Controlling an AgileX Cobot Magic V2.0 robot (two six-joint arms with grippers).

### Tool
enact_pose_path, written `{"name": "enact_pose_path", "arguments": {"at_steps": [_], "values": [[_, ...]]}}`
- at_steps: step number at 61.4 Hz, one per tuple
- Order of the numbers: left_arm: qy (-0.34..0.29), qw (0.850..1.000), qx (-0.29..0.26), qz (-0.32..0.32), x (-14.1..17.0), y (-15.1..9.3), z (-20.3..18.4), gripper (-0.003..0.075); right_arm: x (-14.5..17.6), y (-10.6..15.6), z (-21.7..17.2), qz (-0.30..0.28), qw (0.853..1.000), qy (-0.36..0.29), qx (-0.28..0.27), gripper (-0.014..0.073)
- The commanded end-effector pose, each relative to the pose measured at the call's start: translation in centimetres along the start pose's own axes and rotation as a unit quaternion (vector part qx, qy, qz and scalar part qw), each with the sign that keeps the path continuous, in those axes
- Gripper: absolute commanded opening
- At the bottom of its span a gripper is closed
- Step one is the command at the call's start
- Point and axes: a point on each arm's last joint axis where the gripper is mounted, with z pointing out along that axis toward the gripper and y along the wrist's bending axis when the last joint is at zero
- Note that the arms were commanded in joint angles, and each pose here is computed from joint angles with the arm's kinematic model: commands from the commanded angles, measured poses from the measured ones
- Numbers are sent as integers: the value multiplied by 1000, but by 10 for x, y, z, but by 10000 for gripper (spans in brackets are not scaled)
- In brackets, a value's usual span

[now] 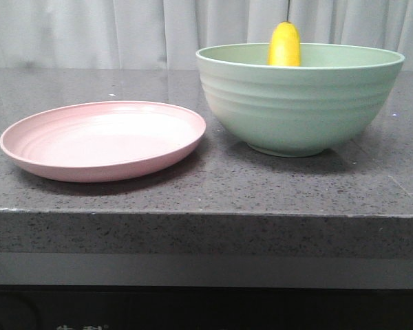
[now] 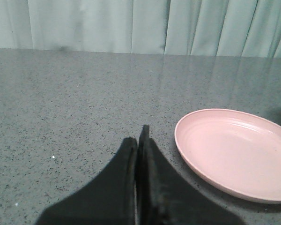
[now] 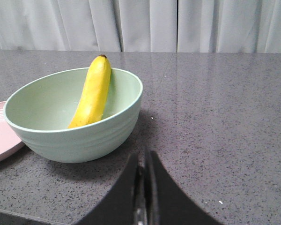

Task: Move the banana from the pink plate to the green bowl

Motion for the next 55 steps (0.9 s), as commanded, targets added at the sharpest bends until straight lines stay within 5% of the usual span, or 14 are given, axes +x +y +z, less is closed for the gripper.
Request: {"name": "enact_pose_path", "arguments": {"at_steps": [1,30,55], "values": [[-53,999,-7,-4,-6,1,-3,-18,-15,0,-2,-7,999,-50,4,-69],[-79,996,-27,-44,73,8,11,-18,-15,0,-2,-7,999,-49,5,-69],[-70,996,-27,-49,74,8,11,-18,-15,0,-2,-7,999,-49,5,-69]]}}
